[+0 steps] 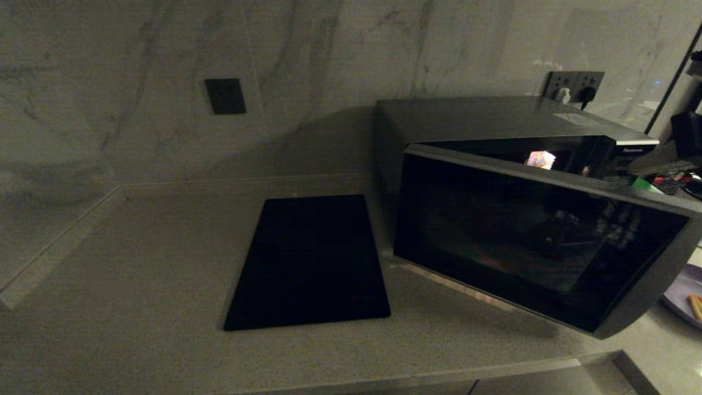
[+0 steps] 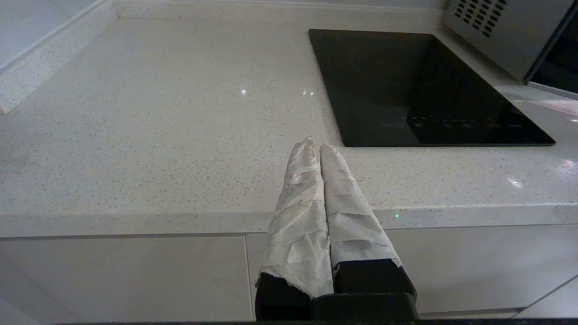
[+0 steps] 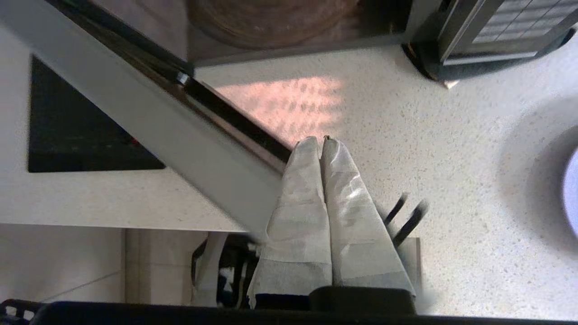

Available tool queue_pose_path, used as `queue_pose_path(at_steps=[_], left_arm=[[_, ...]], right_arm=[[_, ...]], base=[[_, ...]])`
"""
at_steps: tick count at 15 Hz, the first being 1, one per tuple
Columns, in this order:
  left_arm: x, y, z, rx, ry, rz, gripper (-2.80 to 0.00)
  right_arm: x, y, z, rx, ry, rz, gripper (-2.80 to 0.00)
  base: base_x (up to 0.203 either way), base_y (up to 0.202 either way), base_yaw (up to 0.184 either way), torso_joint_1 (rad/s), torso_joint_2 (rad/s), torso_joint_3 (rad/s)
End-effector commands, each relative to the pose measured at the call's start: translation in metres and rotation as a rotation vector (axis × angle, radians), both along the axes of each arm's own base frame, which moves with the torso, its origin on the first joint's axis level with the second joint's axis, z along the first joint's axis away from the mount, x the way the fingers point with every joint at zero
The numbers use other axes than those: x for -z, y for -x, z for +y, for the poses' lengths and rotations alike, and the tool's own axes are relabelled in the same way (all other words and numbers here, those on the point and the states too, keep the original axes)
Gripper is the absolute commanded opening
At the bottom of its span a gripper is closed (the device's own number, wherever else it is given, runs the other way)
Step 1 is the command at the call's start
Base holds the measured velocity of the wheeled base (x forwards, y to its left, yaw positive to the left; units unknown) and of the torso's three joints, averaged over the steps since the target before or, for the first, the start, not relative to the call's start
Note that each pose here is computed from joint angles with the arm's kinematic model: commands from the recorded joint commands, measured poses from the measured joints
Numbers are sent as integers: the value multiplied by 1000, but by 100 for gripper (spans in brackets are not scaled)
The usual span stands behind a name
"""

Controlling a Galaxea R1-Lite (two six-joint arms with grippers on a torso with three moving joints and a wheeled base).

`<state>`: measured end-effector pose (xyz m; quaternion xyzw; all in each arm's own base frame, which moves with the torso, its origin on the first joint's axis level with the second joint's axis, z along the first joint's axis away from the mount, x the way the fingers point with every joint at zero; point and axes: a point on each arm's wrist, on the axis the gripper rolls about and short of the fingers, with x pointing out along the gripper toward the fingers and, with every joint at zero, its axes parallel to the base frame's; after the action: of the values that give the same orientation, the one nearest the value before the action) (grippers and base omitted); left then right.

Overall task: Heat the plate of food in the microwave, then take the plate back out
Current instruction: Open the microwave oven

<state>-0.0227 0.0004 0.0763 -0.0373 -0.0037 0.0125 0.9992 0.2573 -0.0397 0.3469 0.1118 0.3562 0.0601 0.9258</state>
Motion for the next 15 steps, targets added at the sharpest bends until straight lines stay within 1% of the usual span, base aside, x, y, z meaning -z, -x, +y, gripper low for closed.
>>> queue_pose_path(at_steps=[1,4,5,8,9,11,15], left_arm=[[0,0,0,-1,1,-1,-280],[0,0,0,-1,1,-1,-280],[0,0,0,-1,1,-1,-280],[0,0,0,-1,1,-1,-280],[0,0,0,-1,1,-1,-280],[0,0,0,-1,1,-1,-280],[0,0,0,-1,1,-1,-280]], right_arm=[[-12,18,3,4,4,-47,-280],[-19,29,5,21,-12,-71,-280],[-18,30,5,28,-13,-64,-280],[1,29,5,40,-5,21,-280],[9,28,8,30,7,60,-280],[21,30,23,-26,24,112,-280],[33,42,46,-125,27,161,-280]], base=[[0,0,0,0,0,0],[0,0,0,0,0,0],[0,0,0,0,0,0],[0,0,0,0,0,0],[0,0,0,0,0,0],[0,0,0,0,0,0],[0,0,0,0,0,0]])
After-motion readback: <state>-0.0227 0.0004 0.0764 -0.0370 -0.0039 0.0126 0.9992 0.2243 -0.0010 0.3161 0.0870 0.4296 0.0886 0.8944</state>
